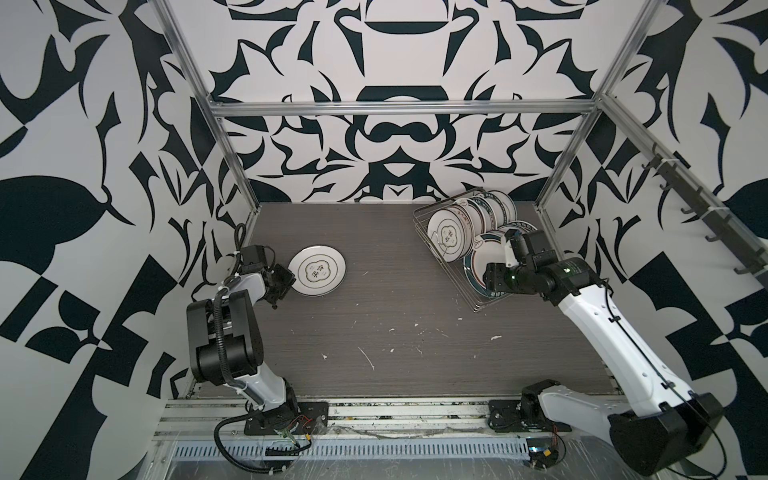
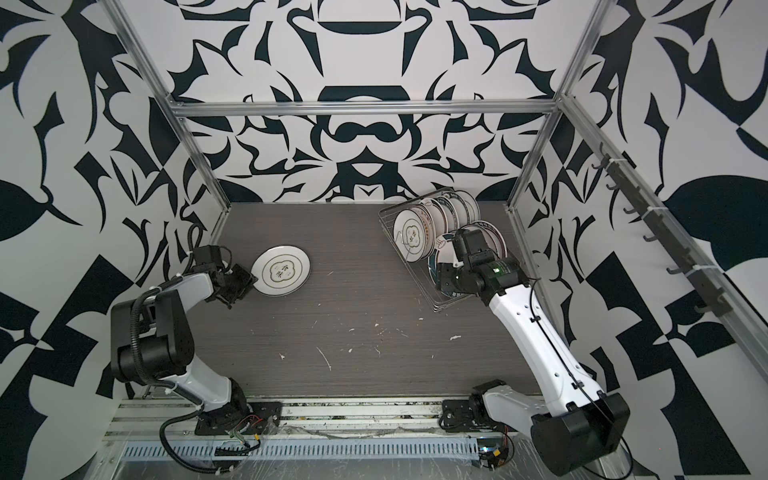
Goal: Unload the plates from the dish rack
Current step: 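Open the left gripper and draw back while the right approaches the red-ringed plate, then lower the right gripper onto the nearest red-ringed plate rim and close it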
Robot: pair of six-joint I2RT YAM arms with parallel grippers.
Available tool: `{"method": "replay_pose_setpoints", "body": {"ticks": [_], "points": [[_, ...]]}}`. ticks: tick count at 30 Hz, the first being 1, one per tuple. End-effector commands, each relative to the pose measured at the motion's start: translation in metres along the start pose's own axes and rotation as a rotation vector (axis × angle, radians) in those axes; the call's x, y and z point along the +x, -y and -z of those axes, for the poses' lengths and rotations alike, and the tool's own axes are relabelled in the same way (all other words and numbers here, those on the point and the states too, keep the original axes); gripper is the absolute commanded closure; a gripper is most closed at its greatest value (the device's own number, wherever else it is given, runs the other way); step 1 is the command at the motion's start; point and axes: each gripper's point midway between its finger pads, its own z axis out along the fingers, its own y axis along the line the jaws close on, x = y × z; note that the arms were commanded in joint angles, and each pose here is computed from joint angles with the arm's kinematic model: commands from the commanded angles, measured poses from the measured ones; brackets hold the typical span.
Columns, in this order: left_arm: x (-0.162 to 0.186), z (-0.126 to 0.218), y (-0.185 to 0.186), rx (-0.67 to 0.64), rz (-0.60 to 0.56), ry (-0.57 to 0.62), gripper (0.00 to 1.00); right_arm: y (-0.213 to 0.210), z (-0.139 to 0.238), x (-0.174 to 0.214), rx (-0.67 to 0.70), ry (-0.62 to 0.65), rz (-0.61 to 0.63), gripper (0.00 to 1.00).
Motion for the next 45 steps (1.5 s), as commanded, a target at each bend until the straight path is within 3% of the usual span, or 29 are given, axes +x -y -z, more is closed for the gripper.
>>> {"method": "replay_pose_setpoints", "body": {"ticks": [1, 5, 11, 21, 26, 34, 45], "points": [[0.002, -0.003, -0.005, 0.005, 0.006, -0.008, 0.57, 0.004, 0.007, -0.006, 0.018, 0.023, 0.007, 0.27], [-0.001, 0.004, -0.012, -0.016, 0.013, 0.000, 0.45, 0.004, 0.010, -0.010, 0.025, 0.034, 0.012, 0.27], [-0.007, 0.041, -0.002, -0.013, -0.009, 0.054, 0.40, 0.017, 0.020, -0.029, 0.105, 0.078, 0.031, 0.27], [-0.003, 0.135, 0.057, 0.188, -0.115, 0.165, 0.35, 0.039, 0.007, -0.062, 0.207, 0.092, 0.035, 0.27], [0.008, 0.162, 0.077, 0.293, -0.174, 0.191, 0.33, 0.046, -0.012, -0.069, 0.195, 0.078, 0.027, 0.28], [0.029, 0.150, 0.079, 0.365, -0.204, 0.140, 0.30, 0.048, -0.041, -0.076, 0.151, 0.053, 0.029, 0.30], [0.061, 0.117, 0.080, 0.360, -0.228, 0.063, 0.25, 0.057, -0.065, -0.074, 0.165, 0.013, 0.016, 0.33]]}}
